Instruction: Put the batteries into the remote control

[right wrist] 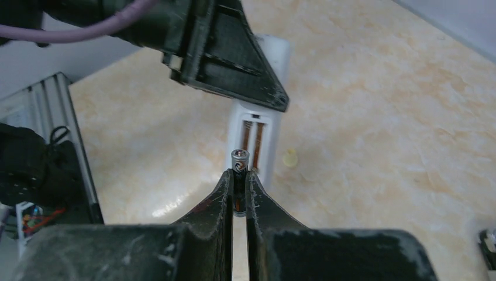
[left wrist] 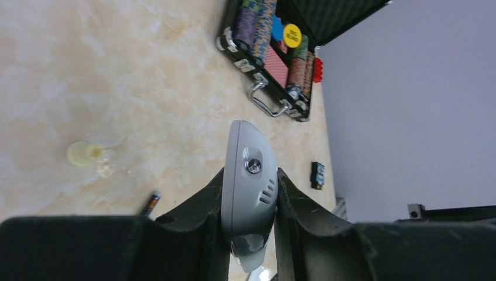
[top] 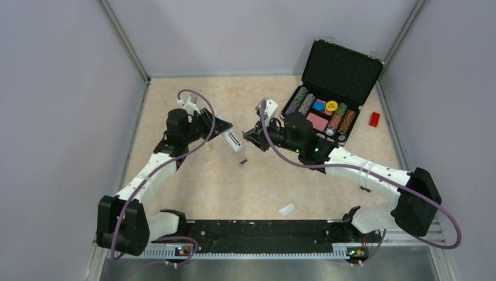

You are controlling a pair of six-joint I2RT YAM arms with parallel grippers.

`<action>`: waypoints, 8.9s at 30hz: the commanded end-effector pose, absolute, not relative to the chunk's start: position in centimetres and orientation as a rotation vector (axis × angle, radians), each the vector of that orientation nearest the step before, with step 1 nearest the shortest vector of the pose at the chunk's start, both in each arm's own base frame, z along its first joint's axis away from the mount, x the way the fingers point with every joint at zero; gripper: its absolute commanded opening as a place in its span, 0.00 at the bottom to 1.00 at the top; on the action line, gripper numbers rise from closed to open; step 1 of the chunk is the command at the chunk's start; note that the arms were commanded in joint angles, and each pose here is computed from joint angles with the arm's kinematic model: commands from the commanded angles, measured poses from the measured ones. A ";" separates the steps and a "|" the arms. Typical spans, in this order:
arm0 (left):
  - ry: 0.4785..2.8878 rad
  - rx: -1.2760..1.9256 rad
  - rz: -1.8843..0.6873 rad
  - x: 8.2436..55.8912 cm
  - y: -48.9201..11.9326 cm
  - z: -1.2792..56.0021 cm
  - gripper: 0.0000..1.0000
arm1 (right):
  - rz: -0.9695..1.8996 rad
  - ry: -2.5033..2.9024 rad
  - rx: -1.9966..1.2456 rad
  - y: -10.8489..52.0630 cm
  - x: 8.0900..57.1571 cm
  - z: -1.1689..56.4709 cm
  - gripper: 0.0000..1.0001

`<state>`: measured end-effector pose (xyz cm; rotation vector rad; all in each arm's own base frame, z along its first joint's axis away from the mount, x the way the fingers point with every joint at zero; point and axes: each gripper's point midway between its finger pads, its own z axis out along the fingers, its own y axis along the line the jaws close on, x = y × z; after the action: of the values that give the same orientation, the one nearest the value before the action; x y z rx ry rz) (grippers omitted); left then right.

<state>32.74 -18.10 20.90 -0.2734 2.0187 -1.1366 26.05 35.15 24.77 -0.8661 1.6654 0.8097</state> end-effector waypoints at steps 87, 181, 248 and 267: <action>2.070 -0.128 -1.370 30.8 -20.9 25.5 0.00 | 0.758 1.782 -0.557 37.3 27.0 22.1 0.17; 1.850 0.005 -1.406 30.6 -21.2 30.4 0.00 | 1.813 2.047 0.799 38.6 27.7 25.8 0.79; 2.084 -0.493 -0.777 34.1 -10.4 23.2 0.00 | 0.849 2.334 0.306 32.0 31.0 16.5 0.60; 2.054 -0.672 -0.520 36.5 -6.4 20.2 0.00 | 0.521 2.722 0.573 39.9 27.8 5.6 0.41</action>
<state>35.08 -7.56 17.79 -0.6988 2.1715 -0.5590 28.71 39.99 6.17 0.4589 2.6778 0.5941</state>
